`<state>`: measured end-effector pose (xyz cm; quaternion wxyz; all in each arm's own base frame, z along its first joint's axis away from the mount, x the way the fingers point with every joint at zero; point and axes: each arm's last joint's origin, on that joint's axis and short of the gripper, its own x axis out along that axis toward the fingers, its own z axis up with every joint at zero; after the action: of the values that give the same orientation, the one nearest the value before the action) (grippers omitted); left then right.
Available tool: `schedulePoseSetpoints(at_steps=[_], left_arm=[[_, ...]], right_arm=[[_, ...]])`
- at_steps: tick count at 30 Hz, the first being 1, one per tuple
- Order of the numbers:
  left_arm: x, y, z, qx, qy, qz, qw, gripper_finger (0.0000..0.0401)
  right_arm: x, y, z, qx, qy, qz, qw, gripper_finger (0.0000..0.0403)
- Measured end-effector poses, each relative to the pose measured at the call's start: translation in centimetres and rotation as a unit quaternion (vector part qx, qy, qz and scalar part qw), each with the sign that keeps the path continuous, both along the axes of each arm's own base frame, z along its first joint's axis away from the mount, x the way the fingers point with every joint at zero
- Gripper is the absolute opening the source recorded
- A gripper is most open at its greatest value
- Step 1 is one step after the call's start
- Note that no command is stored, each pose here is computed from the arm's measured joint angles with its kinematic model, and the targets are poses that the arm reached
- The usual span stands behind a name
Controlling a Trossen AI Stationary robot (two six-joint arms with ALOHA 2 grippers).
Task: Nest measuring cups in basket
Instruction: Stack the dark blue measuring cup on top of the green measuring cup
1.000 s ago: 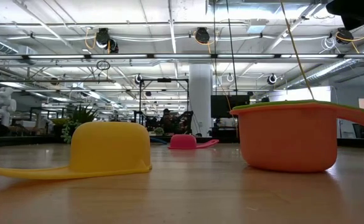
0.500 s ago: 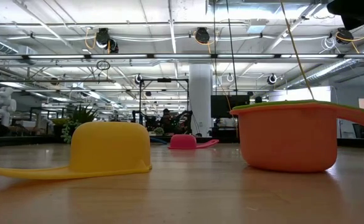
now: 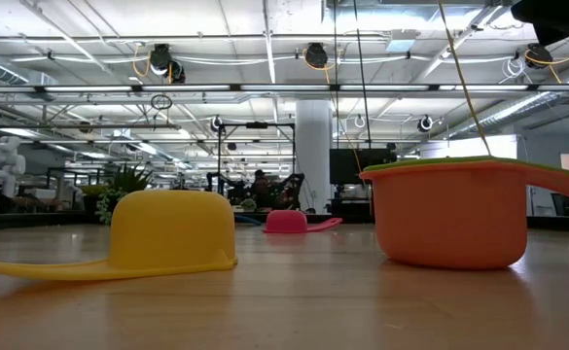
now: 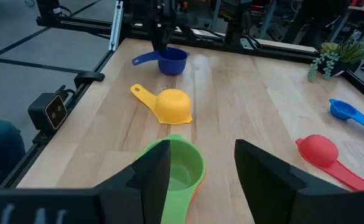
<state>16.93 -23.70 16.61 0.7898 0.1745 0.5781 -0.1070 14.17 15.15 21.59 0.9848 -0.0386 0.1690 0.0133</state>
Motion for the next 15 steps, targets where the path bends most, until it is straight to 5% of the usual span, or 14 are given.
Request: schedulePoseSetpoints(at_steps=[6, 15], left_arm=[[1.1, 0.8, 0.0, -0.011, 0.000, 0.053, 0.999, 0.0033], [3.8, 4.2, 1.1, -0.034, -0.023, 0.235, 0.971, 0.0013]], right_arm=[[0.1, 0.1, -0.2, -0.017, 0.003, 0.004, 1.000, 0.0173], [1.4, 1.0, -0.6, -0.076, -0.026, 0.014, 0.997, 0.0173]])
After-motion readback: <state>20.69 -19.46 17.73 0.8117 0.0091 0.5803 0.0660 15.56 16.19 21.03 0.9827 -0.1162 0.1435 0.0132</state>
